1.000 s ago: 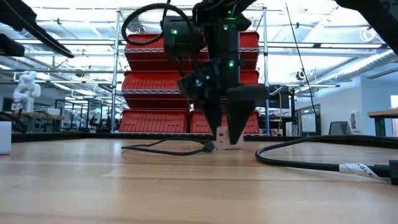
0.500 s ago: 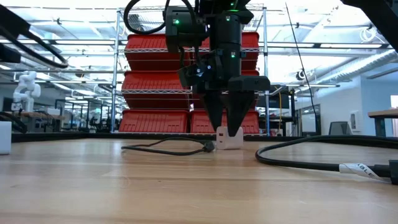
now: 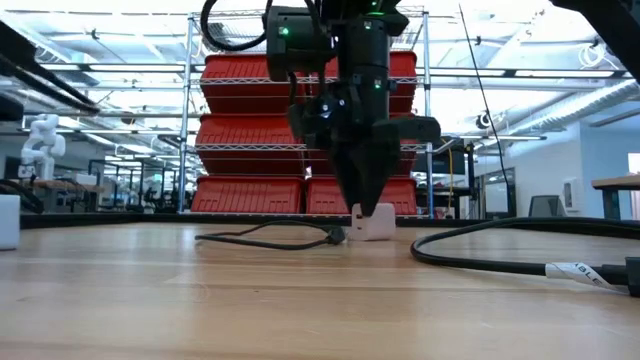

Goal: Insert USB
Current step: Insert the pink charger adapter into the left white outlet extension

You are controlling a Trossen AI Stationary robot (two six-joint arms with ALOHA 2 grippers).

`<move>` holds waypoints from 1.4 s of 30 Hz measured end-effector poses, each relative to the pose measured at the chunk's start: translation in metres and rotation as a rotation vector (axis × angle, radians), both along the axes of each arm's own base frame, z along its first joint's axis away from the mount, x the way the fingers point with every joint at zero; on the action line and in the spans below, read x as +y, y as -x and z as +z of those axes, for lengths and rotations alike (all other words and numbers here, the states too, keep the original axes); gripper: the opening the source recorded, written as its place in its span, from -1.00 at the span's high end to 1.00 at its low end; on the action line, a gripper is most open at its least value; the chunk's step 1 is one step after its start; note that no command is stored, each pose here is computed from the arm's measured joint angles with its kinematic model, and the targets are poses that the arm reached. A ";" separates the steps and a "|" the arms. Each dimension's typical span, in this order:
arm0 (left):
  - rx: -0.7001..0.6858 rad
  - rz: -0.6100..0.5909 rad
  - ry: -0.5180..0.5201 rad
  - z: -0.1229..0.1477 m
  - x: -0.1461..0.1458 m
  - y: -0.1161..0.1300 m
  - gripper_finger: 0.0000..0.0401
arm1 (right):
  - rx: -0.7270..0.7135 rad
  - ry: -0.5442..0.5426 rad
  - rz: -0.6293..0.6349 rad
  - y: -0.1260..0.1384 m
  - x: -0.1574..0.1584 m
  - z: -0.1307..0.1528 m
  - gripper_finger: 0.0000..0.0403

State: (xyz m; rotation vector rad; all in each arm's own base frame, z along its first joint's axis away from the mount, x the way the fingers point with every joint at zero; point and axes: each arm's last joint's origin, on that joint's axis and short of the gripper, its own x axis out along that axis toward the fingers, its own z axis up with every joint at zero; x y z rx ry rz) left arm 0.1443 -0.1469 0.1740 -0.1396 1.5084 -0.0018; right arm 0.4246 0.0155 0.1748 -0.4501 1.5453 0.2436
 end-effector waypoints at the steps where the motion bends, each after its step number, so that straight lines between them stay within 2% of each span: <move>1: -0.009 -0.001 -0.007 -0.001 0.000 0.000 0.96 | 0.000 0.000 0.005 0.000 0.000 0.000 0.69; 7: -0.118 -0.044 -0.040 -0.002 0.006 -0.013 0.96 | -0.008 0.002 0.007 0.001 0.000 0.004 0.71; 14: -0.271 -0.099 -0.093 -0.001 0.021 -0.038 0.96 | -0.053 -0.037 -0.073 0.010 -0.001 0.030 0.84; 17: -0.331 -0.122 -0.110 0.001 0.028 -0.049 0.96 | -0.038 -0.034 -0.113 0.017 0.000 0.041 0.83; 20: -0.368 -0.136 -0.135 0.002 0.035 -0.057 0.96 | -0.040 -0.035 -0.181 0.019 0.001 0.042 0.72; 23: -0.392 -0.137 -0.140 0.002 0.041 -0.062 0.96 | -0.053 -0.040 -0.276 0.020 -0.002 0.046 0.52; 27: -0.390 -0.126 -0.138 -0.001 0.045 -0.063 0.96 | -0.073 -0.046 -0.493 0.016 -0.022 0.039 0.21; 30: -0.390 -0.124 -0.137 -0.001 0.044 -0.063 0.96 | -0.113 -0.093 -0.648 0.012 -0.039 0.037 0.03; 34: -0.394 -0.128 -0.136 -0.001 0.043 -0.062 0.96 | -0.166 -0.172 -0.822 0.008 -0.051 0.030 -0.12; 42: -0.400 -0.126 -0.149 -0.001 0.043 -0.063 0.96 | -0.214 -0.194 -1.020 0.011 -0.044 -0.002 -0.31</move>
